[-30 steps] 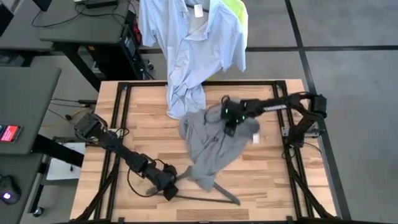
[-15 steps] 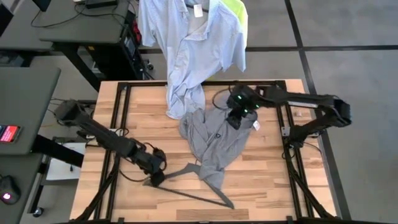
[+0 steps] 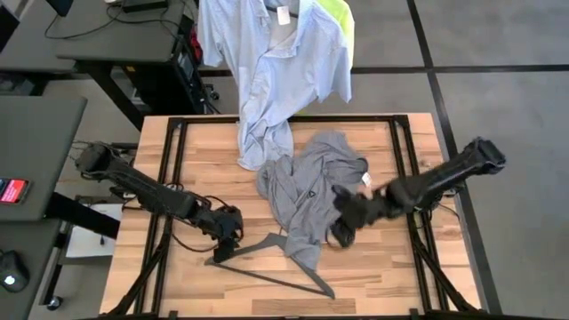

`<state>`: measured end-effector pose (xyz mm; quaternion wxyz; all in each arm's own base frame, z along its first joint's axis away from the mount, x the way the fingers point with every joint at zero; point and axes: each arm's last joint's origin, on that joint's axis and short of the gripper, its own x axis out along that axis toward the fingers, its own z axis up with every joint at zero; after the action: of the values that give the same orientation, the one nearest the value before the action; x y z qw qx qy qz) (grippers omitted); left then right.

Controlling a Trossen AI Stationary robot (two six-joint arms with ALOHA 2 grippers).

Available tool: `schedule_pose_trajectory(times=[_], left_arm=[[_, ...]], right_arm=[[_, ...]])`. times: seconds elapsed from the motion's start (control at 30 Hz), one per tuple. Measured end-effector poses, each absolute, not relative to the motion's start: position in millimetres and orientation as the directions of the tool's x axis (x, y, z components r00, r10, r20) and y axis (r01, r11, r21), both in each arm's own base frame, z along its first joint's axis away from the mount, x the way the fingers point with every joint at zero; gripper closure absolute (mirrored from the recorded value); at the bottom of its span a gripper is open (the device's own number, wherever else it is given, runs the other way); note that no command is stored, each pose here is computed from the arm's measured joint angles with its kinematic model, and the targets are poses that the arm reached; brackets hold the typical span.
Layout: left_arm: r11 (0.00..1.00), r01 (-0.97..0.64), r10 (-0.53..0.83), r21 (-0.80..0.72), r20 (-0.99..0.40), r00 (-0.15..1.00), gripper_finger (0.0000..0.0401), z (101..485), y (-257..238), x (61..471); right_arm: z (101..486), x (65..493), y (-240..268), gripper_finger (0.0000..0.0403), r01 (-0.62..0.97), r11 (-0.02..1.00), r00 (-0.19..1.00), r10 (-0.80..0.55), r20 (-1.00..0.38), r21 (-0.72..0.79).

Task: Hang clothes
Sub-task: Hang the gray shirt on the rack

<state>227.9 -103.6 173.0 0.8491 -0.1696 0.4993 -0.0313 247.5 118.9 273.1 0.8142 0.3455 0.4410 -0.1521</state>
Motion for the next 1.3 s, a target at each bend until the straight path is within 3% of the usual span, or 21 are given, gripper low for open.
schedule_pose_trajectory(times=[0.37, 0.57, 0.67, 0.83, 1.0, 1.3], left_arm=[[0.939, -0.139, -0.223, -0.313, -0.868, 0.443, 0.0225, 133.4, -129.6, 247.5], [0.939, -0.238, -0.129, -0.25, -0.893, 0.431, 0.0233, 116.3, -129.9, 251.0], [0.948, -0.251, -0.075, -0.197, -0.902, 0.425, 0.0262, 111.2, -130.3, 250.0], [0.959, -0.245, -0.032, -0.142, -0.914, 0.404, 0.0355, 108.3, -129.3, 247.6], [0.973, -0.209, -0.006, -0.099, -0.915, 0.403, 0.0355, 120.1, -126.1, 244.0], [0.995, -0.097, 0.028, -0.011, -0.917, 0.398, 0.0357, 181.6, -122.9, 231.5]], right_arm=[[214.6, 241.7, 197.9, 0.0269, 0.71, 0.57, 0.451, 0.081, -0.889, 0.412], [191.7, 247.8, 217.1, 0.0269, 0.731, 0.528, 0.452, 0.099, -0.887, 0.432], [184.4, 252.2, 221.9, 0.0269, 0.726, 0.524, 0.462, 0.109, -0.88, 0.446], [180.9, 251.3, 222.1, 0.0269, 0.729, 0.539, 0.446, 0.095, -0.89, 0.423], [180.5, 251.9, 219.8, 0.0269, 0.735, 0.54, 0.438, 0.085, -0.895, 0.411], [197.8, 253.1, 212.1, 0.0269, 0.709, 0.533, 0.498, 0.085, -0.863, 0.462]])
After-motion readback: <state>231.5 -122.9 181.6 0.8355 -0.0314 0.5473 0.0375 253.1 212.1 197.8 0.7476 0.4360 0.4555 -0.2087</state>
